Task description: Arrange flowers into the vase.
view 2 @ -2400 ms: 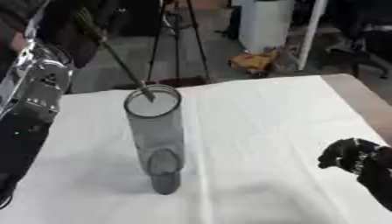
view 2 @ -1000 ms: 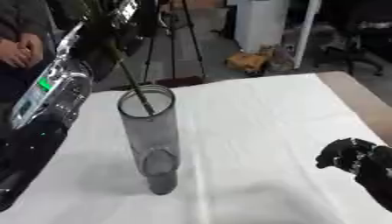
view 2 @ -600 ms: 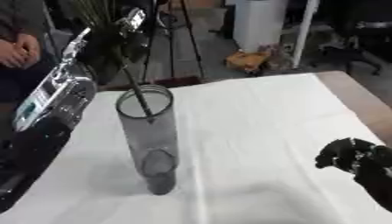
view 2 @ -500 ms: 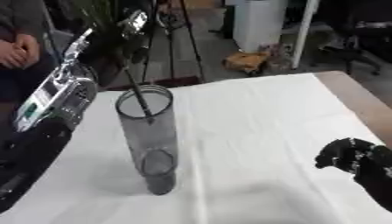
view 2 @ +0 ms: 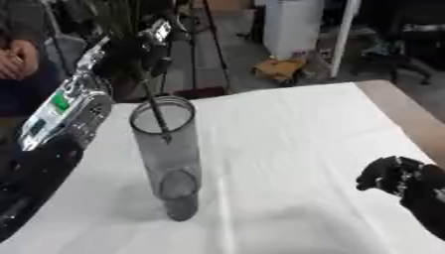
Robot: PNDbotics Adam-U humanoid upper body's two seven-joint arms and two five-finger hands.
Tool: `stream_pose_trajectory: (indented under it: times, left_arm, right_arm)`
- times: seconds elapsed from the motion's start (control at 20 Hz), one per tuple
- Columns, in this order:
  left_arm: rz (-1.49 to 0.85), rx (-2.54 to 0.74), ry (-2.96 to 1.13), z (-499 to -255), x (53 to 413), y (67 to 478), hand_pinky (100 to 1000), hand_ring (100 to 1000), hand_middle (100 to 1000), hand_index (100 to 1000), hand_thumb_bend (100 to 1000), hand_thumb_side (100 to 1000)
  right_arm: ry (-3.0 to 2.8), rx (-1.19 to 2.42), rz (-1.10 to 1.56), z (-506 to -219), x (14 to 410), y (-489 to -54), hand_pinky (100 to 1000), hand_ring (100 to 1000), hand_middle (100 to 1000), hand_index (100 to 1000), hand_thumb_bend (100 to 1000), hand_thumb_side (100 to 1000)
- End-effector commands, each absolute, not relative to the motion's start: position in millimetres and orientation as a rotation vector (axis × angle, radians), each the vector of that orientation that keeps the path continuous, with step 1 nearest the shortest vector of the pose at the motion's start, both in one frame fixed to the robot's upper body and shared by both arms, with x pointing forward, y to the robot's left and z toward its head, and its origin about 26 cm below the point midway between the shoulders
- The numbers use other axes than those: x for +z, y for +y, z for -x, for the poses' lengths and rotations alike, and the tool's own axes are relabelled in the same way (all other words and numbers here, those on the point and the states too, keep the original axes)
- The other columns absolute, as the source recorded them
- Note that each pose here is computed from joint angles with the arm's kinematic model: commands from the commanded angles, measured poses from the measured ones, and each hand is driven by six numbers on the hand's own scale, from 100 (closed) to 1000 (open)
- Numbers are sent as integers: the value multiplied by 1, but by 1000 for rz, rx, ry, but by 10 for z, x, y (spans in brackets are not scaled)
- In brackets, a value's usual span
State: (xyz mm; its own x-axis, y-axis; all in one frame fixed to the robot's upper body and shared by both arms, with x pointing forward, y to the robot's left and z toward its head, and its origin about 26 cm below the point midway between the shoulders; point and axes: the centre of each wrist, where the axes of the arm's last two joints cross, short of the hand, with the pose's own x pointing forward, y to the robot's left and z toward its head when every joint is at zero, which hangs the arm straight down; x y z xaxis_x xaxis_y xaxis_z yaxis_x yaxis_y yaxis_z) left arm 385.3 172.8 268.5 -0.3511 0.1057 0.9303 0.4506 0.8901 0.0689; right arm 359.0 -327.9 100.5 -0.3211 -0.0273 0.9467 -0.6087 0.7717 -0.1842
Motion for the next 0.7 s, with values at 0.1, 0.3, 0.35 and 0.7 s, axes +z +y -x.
stream_pose_trajectory:
  times: [0.1,0.3,0.35,0.7]
  left_arm:
    - [371,-421,-1940,-3857,2776,1735,100,100,100,100,100,178]
    - [354,-445,-1932,-3864,2750,1714,100,100,100,100,100,190]
    - [351,-448,-1931,-3865,2746,1712,100,100,100,100,100,190]
    - [310,-478,-1898,-3894,2659,1691,100,100,100,100,100,248]
  right_arm:
    - [-1837,655,-473,-3597,1086,-3303,681,669,602,668,733,744]
    - [-1837,655,-473,-3597,1086,-3303,681,668,601,667,732,744]
    - [-1836,655,-473,-3597,1086,-3303,681,668,601,667,732,744]
    - [-1837,657,-475,-3599,1088,-3298,681,668,600,667,733,744]
